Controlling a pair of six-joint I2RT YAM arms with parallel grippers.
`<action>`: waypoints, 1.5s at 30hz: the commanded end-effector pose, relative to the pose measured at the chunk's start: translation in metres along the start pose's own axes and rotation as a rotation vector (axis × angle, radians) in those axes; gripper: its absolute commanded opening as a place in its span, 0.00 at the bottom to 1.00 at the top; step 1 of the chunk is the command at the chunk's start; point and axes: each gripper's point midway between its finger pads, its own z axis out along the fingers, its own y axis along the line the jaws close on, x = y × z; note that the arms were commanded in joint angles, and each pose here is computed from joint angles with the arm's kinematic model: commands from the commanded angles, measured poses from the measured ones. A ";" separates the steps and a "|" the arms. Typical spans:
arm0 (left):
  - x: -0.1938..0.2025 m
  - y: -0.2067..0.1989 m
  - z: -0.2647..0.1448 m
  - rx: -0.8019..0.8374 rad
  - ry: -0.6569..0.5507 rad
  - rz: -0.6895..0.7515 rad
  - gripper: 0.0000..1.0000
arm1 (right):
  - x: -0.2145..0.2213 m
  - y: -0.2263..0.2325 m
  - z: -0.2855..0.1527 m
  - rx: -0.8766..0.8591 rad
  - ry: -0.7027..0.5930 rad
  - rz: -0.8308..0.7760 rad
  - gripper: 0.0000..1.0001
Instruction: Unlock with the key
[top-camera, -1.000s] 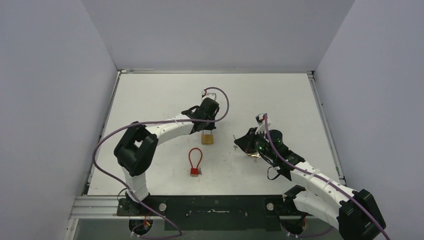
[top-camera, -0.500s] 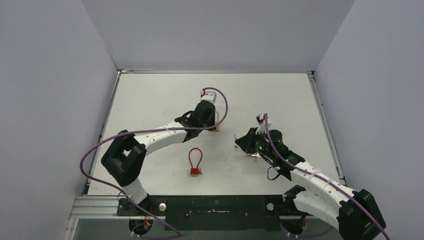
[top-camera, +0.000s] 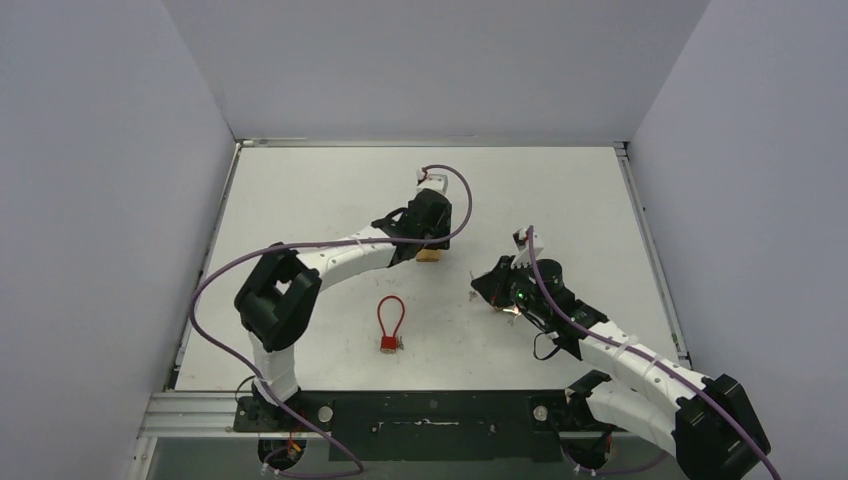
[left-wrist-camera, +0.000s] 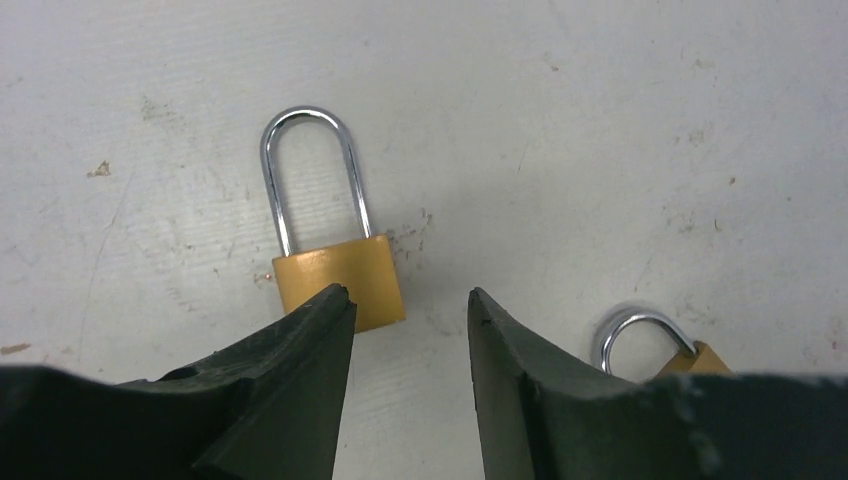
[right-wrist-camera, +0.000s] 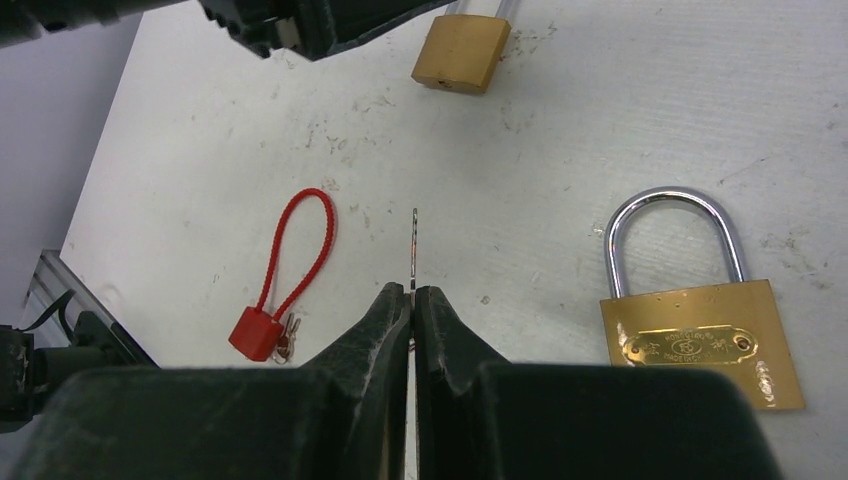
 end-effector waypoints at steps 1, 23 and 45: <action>-0.015 -0.010 0.020 -0.047 0.011 -0.013 0.43 | -0.024 0.005 0.002 0.006 -0.063 0.005 0.00; 0.050 0.031 0.080 -0.243 0.338 0.019 0.33 | -0.017 -0.001 0.000 0.020 -0.045 0.029 0.00; 0.016 0.000 0.046 -0.027 0.197 0.109 0.00 | -0.018 -0.011 0.003 0.083 -0.047 0.067 0.00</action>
